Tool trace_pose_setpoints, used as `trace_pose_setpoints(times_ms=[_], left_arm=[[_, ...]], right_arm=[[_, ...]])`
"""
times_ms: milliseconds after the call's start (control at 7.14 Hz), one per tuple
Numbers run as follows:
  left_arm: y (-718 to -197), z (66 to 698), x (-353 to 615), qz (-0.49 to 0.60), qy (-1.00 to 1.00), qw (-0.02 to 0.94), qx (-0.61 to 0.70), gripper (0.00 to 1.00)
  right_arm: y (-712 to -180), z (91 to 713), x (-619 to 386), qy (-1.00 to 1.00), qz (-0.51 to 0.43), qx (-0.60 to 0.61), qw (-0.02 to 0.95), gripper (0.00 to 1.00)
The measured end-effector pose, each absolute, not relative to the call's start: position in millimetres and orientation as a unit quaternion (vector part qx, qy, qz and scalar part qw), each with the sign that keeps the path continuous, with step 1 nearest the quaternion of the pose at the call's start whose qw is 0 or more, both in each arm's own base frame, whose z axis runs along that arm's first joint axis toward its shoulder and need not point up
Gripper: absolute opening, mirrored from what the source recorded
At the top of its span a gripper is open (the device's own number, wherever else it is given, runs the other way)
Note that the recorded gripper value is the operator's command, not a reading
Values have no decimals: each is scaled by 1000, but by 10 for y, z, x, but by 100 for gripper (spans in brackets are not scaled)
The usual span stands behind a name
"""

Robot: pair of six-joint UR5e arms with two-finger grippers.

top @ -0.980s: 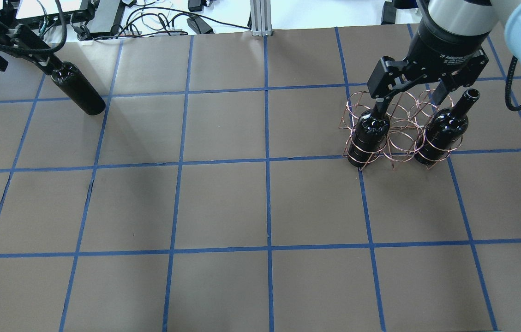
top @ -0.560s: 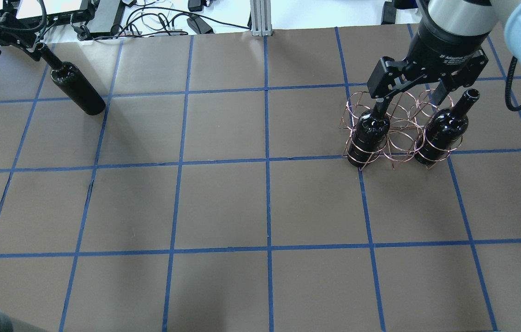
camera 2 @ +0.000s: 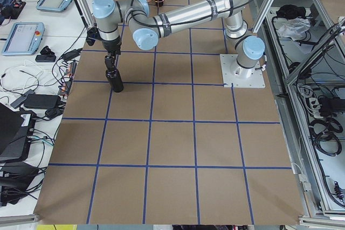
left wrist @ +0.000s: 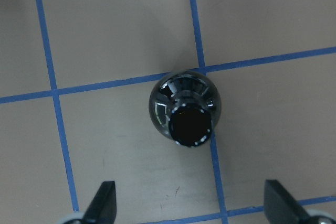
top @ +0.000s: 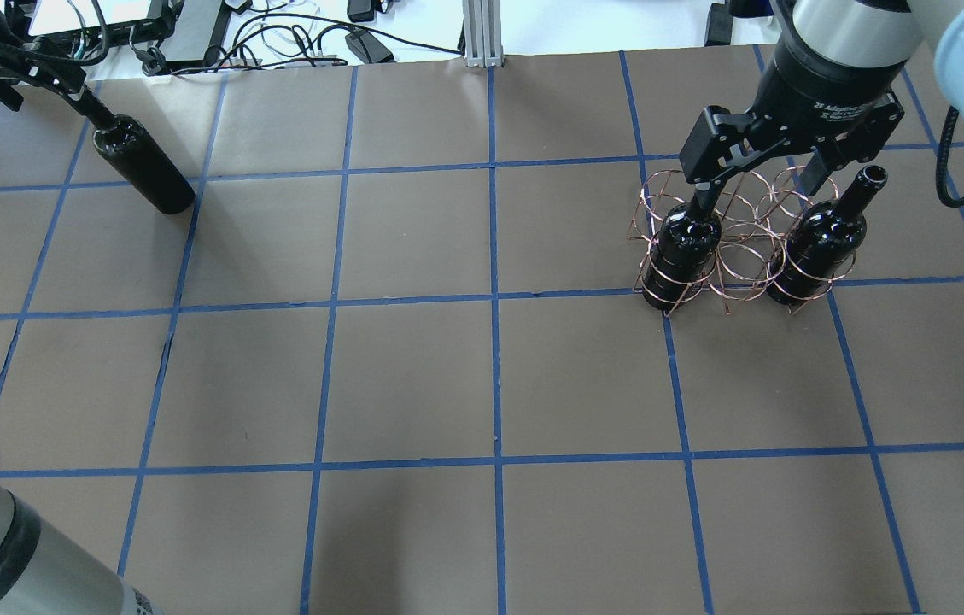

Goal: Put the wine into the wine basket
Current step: 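Move the left gripper down and grasp the dark wine bottle's neck, then carry the bottle with the left gripper toward the table center and lower it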

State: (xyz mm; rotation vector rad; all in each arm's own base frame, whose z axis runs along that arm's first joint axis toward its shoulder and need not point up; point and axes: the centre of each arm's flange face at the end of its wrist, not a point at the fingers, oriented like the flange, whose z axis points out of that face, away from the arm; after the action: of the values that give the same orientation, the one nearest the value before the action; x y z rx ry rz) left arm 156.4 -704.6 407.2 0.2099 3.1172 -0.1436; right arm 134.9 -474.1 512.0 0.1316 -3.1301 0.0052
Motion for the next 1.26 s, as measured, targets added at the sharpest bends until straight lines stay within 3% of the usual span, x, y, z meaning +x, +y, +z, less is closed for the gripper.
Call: trace_pose_setpoints(times_ms=[980, 1120, 1260], left_arm=[[-7253, 3885, 1571, -70, 996, -7, 60, 97], [-7283, 3852, 1570, -71, 996, -9, 59, 85], [-7303, 3830, 1563, -72, 996, -12, 57, 62]], right_arm=[[-4738, 5118, 1352, -999, 1, 43, 4, 100], [-4735, 5121, 1354, -999, 1, 43, 4, 100], [-4732, 5122, 1355, -999, 1, 43, 4, 100]])
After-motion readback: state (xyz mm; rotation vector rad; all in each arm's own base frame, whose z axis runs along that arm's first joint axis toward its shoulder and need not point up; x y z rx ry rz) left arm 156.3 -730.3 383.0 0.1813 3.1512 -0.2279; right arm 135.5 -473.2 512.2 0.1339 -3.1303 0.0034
